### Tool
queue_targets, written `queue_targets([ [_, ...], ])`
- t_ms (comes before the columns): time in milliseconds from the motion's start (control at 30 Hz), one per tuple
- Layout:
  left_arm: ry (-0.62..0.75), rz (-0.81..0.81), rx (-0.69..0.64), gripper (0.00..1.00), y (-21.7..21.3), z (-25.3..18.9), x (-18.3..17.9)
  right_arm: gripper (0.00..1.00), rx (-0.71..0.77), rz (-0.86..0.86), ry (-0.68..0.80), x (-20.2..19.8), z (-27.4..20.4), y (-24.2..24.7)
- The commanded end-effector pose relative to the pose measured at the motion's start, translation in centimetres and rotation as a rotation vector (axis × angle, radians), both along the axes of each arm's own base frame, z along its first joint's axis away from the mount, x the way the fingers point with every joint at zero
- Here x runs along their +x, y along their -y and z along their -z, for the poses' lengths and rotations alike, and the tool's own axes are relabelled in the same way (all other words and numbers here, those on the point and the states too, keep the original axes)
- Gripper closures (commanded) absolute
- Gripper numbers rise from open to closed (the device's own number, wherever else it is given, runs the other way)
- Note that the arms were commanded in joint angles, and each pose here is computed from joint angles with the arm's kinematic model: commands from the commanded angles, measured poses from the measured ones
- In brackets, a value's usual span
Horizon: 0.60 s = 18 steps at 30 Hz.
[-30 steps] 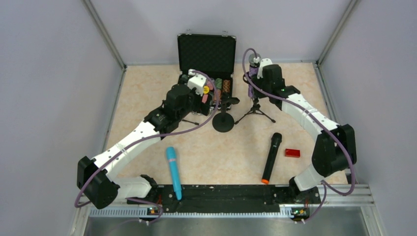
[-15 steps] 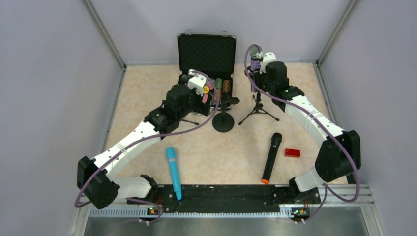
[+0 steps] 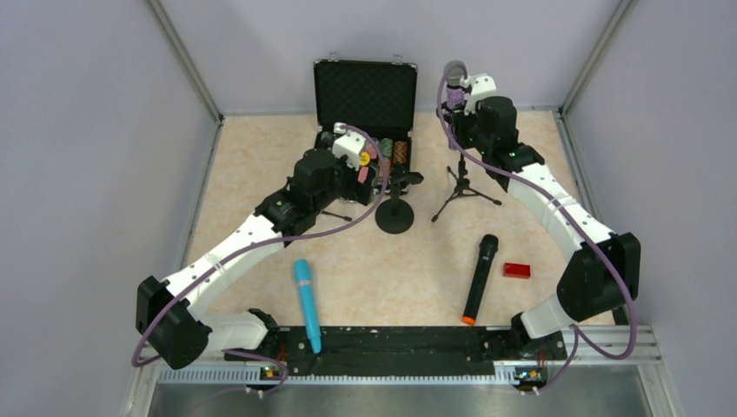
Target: Attach the microphones to the stand
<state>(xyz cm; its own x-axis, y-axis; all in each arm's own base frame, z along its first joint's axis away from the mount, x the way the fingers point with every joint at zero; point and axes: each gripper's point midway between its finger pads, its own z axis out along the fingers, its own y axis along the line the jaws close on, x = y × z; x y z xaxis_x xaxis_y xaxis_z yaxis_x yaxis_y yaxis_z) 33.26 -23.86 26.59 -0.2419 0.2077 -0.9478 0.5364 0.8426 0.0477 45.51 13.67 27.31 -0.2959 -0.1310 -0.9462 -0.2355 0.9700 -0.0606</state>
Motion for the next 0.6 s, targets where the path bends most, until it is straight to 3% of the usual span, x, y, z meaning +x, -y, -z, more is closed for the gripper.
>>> queue_targets([
  [0,0.051,0.018,-0.056,0.08,0.6,-2.1,-0.1,1.0,0.08,0.03,0.279,1.6,-9.6,0.8],
  [567,0.053,0.007,-0.054,0.09,0.5,-2.1,0.1,1.0,0.146,0.013,0.395,3.9,-12.6,0.9],
])
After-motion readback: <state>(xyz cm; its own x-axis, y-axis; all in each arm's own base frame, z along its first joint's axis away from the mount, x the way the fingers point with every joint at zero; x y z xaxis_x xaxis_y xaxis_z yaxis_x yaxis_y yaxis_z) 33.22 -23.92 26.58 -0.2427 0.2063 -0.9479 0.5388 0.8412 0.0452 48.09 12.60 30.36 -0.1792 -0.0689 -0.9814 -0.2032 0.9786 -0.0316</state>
